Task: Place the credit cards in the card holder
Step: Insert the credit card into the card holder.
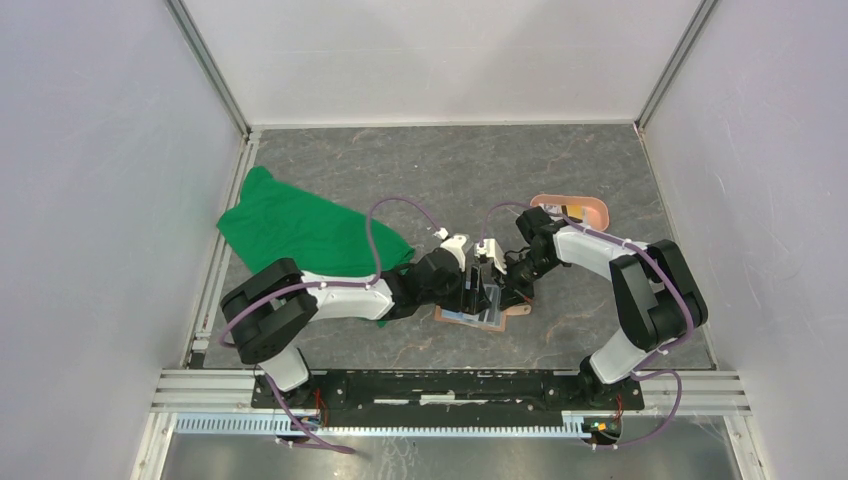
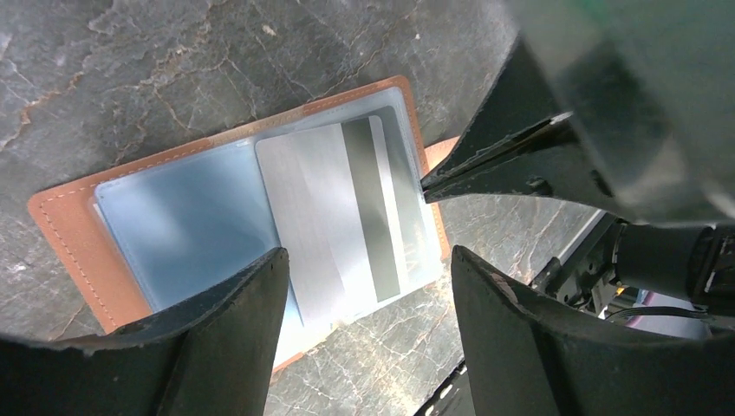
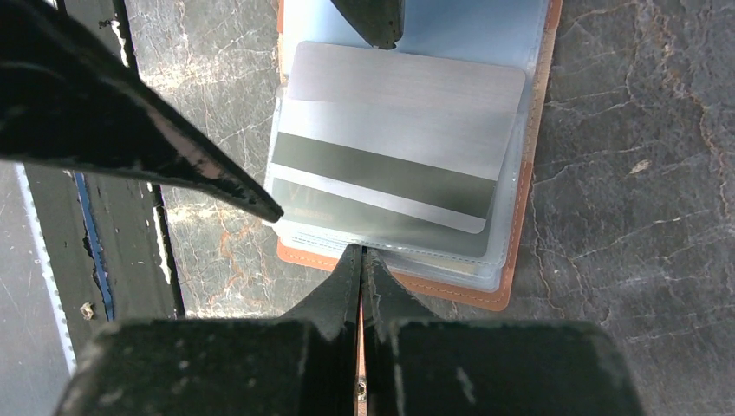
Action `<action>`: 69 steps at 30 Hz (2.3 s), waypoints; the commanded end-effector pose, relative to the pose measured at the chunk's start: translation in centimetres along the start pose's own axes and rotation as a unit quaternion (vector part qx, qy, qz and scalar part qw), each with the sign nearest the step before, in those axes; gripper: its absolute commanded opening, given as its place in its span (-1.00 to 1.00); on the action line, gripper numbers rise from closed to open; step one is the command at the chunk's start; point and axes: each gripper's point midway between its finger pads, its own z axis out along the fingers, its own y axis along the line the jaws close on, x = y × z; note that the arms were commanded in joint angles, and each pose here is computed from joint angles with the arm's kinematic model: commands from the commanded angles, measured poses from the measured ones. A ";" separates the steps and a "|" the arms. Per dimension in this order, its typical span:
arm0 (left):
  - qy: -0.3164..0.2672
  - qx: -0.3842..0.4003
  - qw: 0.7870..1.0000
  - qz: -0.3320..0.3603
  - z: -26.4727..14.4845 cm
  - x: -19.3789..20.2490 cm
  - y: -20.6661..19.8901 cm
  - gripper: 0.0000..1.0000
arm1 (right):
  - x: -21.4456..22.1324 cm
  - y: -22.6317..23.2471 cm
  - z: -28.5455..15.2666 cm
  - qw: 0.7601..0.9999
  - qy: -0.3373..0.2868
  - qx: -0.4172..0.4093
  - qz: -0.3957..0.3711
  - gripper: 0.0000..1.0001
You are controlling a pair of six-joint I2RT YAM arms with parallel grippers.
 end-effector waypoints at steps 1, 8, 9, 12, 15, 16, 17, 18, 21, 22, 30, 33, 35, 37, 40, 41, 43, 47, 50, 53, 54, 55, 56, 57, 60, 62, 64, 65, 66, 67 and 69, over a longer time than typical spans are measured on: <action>-0.027 0.004 0.999 0.022 -1.1 -1.6 -0.9 0.51 | -0.9 -1.2 0.2 1.000 -0.009 0.013 -0.019 -1.00; -0.023 0.001 1.000 0.020 -0.6 -1.4 -0.7 0.51 | -0.8 -1.2 0.2 1.000 -0.009 0.014 -0.018 -1.00; -0.021 -0.002 1.000 0.020 -0.5 -1.3 -0.6 0.51 | -0.8 -1.2 0.2 1.000 -0.009 0.014 -0.018 -1.00; -0.012 -0.010 1.000 0.022 -0.1 -1.0 -0.3 0.52 | -0.8 -1.2 0.2 1.000 -0.009 0.014 -0.017 -1.00; -0.005 -0.016 1.000 0.022 0.2 -0.7 0.0 0.52 | -0.8 -1.2 0.2 1.000 -0.008 0.013 -0.017 -1.00; -0.003 -0.017 1.000 0.022 0.4 -0.6 0.1 0.52 | -0.8 -1.2 0.3 1.000 -0.008 0.013 -0.017 -1.00; -0.002 -0.018 1.000 0.021 0.5 -0.6 0.1 0.52 | -0.8 -1.2 0.3 1.000 -0.008 0.012 -0.016 -1.00; 0.000 -0.017 1.000 0.020 0.6 -0.5 0.1 0.52 | -0.7 -1.2 0.3 1.000 -0.008 0.012 -0.016 -1.00; 0.010 -0.001 1.000 0.013 0.9 -0.1 -0.5 0.50 | -0.8 -1.2 0.3 1.000 -0.008 0.012 -0.015 -1.00; 0.014 0.007 1.000 0.010 1.0 0.1 -0.8 0.49 | -0.8 -1.2 0.3 1.000 -0.008 0.011 -0.016 -1.00; 0.021 0.068 0.997 -0.010 1.4 0.3 -3.0 0.42 | -0.8 -1.2 0.3 1.000 -0.009 0.011 -0.016 -1.00; 0.019 0.093 0.995 -0.016 1.2 0.1 -4.1 0.41 | -0.9 -1.2 0.3 1.000 -0.009 0.011 -0.016 -1.00; 0.016 0.106 0.994 -0.017 1.1 -0.2 -4.6 0.40 | -0.9 -1.2 0.2 1.000 -0.009 0.012 -0.017 -1.00; 0.016 0.114 0.993 -0.018 0.9 -0.2 -4.9 0.40 | -0.9 -1.2 0.2 1.000 -0.010 0.012 -0.017 -1.00; 0.014 0.120 0.992 -0.018 0.8 -0.3 -5.2 0.40 | -1.2 -1.2 0.0 1.000 -0.013 0.014 -0.023 -1.00; 0.013 0.122 0.992 -0.018 0.7 -0.4 -5.3 0.39 | -1.4 -1.2 -0.2 0.999 -0.017 0.017 -0.026 -1.00; 0.008 0.126 0.992 -0.017 0.4 -0.7 -5.5 0.39 | -1.7 -1.2 -0.7 0.999 -0.025 0.023 -0.031 -1.00; -0.004 0.132 0.991 -0.015 -0.2 -1.4 -6.0 0.40 | -2.2 -1.4 -1.7 0.998 -0.045 0.031 -0.032 -1.00; -0.012 0.134 0.991 -0.013 -0.7 -2.0 -6.4 0.41 | -2.5 -1.4 -2.4 0.997 -0.056 0.037 -0.035 -1.00; -0.020 0.128 0.992 -0.006 -1.1 -2.6 -6.3 0.42 | -2.7 -1.5 -3.0 0.996 -0.065 0.045 -0.038 -1.00; -0.023 0.125 0.992 -0.005 -1.2 -2.7 -6.2 0.42 | -2.7 -1.5 -3.2 0.996 -0.067 0.046 -0.039 -1.00; -0.023 0.122 0.992 -0.004 -1.3 -2.8 -6.1 0.42 | -2.8 -1.5 -3.4 0.996 -0.071 0.049 -0.039 -1.00; -0.024 0.119 0.993 -0.003 -1.3 -2.8 -5.9 0.42 | -2.9 -1.6 -3.5 0.995 -0.075 0.050 -0.040 -1.00; -0.025 0.116 0.993 -0.002 -1.3 -2.8 -5.7 0.42 | -3.0 -1.5 -3.6 0.995 -0.079 0.051 -0.041 -1.00; -0.028 0.104 0.994 -0.001 -1.4 -2.8 -5.0 0.42 | -3.4 -1.2 -3.6 0.994 -0.092 0.043 -0.043 -1.00; -0.032 0.095 0.995 -0.002 -1.5 -2.9 -4.5 0.41 | -3.7 -0.6 -3.4 0.993 -0.105 0.028 -0.041 -1.00; -0.035 0.088 0.995 -0.004 -1.5 -2.9 -4.0 0.41 | -4.1 -0.1 -3.2 0.992 -0.121 0.009 -0.036 -1.00; -0.035 0.084 0.996 -0.005 -1.5 -2.9 -3.7 0.40 | -4.2 0.1 -3.0 0.991 -0.127 -0.001 -0.030 -1.00; -0.036 0.083 0.996 -0.006 -1.5 -2.8 -3.5 0.40 | -4.4 0.3 -2.7 0.991 -0.135 -0.011 -0.021 -1.00; -0.038 0.083 0.996 -0.008 -1.5 -2.9 -3.4 0.39 | -4.4 0.4 -2.4 0.990 -0.141 -0.022 -0.009 -1.00; -0.039 0.082 0.996 -0.012 -1.4 -2.8 -3.1 0.39 | -4.2 0.4 -1.8 0.989 -0.141 -0.038 0.014 -1.00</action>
